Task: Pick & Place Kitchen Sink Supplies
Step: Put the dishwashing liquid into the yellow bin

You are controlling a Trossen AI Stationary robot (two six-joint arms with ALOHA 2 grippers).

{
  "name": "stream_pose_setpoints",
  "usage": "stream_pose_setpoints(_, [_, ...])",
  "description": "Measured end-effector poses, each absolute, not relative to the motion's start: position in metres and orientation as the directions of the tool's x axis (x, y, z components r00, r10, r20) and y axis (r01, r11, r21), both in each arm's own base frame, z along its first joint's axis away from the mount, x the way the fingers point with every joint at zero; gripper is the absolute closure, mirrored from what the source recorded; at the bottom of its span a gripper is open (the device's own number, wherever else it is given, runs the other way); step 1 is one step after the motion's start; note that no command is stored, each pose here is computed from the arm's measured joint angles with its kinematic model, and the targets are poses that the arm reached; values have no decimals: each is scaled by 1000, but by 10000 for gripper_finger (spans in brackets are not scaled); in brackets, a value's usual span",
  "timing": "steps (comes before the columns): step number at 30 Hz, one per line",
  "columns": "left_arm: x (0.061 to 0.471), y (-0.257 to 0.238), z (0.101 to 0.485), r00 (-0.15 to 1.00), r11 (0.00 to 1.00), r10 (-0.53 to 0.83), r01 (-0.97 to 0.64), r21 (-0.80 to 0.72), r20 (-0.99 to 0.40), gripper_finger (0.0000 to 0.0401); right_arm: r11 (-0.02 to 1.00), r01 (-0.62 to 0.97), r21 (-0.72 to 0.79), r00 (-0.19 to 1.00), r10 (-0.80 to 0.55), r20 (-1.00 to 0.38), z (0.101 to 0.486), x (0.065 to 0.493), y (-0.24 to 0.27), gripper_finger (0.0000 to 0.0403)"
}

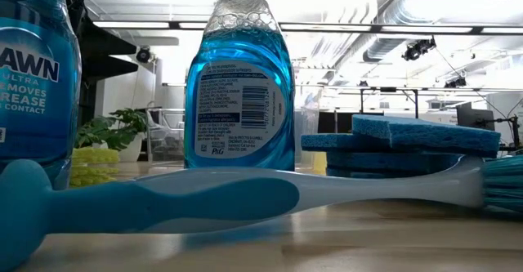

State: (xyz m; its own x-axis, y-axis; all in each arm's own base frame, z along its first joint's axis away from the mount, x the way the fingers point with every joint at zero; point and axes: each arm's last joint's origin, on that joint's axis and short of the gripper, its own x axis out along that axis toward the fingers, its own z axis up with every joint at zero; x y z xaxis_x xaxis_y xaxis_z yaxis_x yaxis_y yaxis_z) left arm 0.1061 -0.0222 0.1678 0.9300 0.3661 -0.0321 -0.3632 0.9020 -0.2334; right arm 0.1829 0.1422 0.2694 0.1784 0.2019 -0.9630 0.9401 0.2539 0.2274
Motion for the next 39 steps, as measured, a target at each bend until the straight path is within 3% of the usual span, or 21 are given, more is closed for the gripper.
stream_pose_setpoints(14, [106,-22,168,930,902,366,-363,-233,-32,137,231,966,121,96,116,-989,249,193,148,164])
stream_pose_setpoints(26, [106,-22,168,930,902,366,-363,-233,-32,137,211,970,120,98,114,-989,250,193,147,228])
stream_pose_setpoints(39, [106,-22,168,930,902,366,-363,-233,-32,137,211,970,119,96,117,-988,250,192,147,238])
